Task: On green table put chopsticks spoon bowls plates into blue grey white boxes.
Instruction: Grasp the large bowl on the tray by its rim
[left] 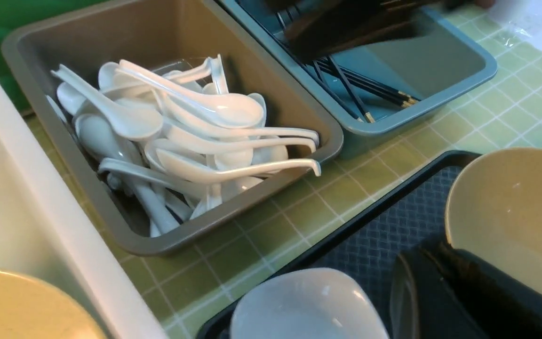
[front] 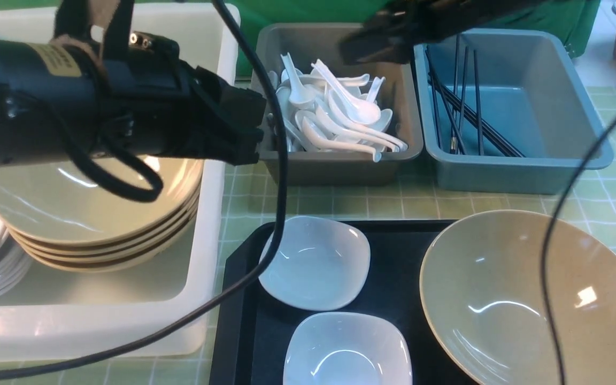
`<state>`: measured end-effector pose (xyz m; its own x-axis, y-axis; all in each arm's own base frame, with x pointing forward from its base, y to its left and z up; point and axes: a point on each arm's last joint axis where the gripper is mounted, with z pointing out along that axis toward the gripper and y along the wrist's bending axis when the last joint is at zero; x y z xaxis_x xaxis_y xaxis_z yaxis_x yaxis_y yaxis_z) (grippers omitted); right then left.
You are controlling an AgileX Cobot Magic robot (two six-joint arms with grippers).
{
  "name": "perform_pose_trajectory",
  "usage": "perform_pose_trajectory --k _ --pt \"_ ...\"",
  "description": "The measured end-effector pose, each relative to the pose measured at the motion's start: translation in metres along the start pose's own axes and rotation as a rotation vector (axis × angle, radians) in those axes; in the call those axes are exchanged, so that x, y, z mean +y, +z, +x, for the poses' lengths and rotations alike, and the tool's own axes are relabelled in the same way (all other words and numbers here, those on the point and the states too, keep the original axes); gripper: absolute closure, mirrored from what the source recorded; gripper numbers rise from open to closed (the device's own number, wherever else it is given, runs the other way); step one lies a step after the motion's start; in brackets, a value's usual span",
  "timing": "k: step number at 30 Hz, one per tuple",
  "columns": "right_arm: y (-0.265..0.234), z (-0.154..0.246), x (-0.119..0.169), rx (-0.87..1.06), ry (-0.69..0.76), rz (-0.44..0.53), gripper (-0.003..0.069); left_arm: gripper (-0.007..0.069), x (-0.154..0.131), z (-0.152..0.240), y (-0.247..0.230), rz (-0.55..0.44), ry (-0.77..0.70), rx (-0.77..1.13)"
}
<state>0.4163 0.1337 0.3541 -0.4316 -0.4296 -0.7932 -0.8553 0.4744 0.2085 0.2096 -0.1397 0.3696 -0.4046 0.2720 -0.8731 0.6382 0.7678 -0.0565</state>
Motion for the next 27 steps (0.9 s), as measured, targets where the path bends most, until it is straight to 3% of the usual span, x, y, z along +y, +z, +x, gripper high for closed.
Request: perform_pose_trajectory --k 2,6,9,14,17,22,27 --pt "-0.028 0.004 0.009 0.094 0.023 0.011 0.0127 0.0623 -0.001 0.001 0.007 0.023 -0.046 0.012" --pt "-0.084 0.005 0.032 0.161 0.063 0.219 0.0239 0.0621 -0.005 0.006 0.028 0.088 -0.143 0.091" --pt "-0.120 0.008 0.075 0.143 0.051 0.284 0.0398 0.0580 -0.014 -0.002 0.039 0.149 -0.129 0.147" --pt "-0.158 0.027 0.139 0.091 0.054 0.316 0.0597 0.0470 -0.036 -0.016 0.057 0.244 -0.078 0.217" --pt "-0.173 0.051 0.177 0.062 0.076 0.327 0.0629 0.0382 -0.044 -0.013 0.081 0.272 -0.064 0.277" --pt "-0.183 0.102 0.227 -0.037 0.088 0.371 0.0636 0.0166 -0.045 0.006 0.136 0.292 -0.073 0.435" --pt "-0.179 0.144 0.251 -0.048 0.067 0.383 0.0636 0.0017 -0.045 0.018 0.186 0.329 -0.069 0.581"
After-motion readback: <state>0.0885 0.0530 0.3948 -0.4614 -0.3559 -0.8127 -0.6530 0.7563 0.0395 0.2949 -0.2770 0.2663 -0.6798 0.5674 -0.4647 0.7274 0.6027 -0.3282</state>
